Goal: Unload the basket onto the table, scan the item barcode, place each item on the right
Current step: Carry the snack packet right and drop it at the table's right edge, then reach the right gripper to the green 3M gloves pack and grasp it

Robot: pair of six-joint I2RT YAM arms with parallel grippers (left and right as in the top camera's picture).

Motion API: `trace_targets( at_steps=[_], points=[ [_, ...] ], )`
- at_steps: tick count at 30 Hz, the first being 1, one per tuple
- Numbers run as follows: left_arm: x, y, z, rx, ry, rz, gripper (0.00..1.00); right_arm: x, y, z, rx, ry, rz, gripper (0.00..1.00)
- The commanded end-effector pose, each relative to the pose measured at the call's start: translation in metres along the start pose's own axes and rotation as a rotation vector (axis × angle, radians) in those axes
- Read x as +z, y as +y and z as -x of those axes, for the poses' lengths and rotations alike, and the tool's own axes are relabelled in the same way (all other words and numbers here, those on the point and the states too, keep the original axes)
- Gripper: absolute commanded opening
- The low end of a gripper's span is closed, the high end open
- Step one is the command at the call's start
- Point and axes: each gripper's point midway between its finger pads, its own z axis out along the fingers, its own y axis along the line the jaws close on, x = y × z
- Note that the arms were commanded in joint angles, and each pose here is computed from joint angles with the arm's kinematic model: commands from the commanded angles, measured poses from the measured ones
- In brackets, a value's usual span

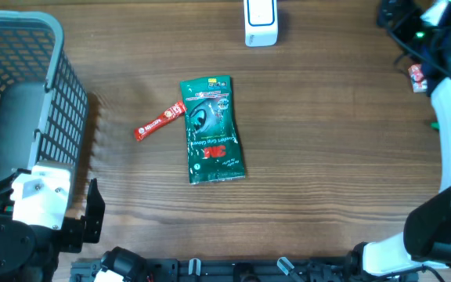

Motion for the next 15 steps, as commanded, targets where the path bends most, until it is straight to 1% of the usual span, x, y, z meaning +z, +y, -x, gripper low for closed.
trace_targets(
  at_steps=[1,5,7,8,11,12,13,15],
  points=[
    [0.001,-0.001,0.001,-0.013,0.002,-0.002,1.00,0.018,0.057,-0.057,-0.015,0.213,0.220,1.00],
    [0.001,-0.001,0.001,-0.013,0.002,-0.002,1.00,0.040,0.098,-0.116,-0.166,0.331,0.288,1.00],
    [0.001,-0.001,0.001,-0.013,0.002,-0.002,1.00,0.052,0.119,-0.159,-0.292,0.405,0.334,1.00],
    [0.001,-0.001,0.001,-0.013,0.002,-0.002,1.00,0.058,0.123,-0.174,-0.322,0.432,0.339,1.00],
    [0.001,-0.001,0.001,-0.013,0.002,-0.002,1.00,0.081,0.127,-0.237,-0.383,0.547,0.308,1.00],
    [0.001,-0.001,0.001,-0.013,0.002,-0.002,1.00,0.089,0.124,-0.262,-0.422,0.593,0.293,1.00],
    [0.001,-0.001,0.001,-0.013,0.002,-0.002,1.00,0.094,0.122,-0.278,-0.459,0.621,0.292,0.99],
    [0.001,-0.001,0.001,-0.013,0.002,-0.002,1.00,0.102,0.117,-0.312,-0.568,0.673,0.283,0.94]
  ],
)
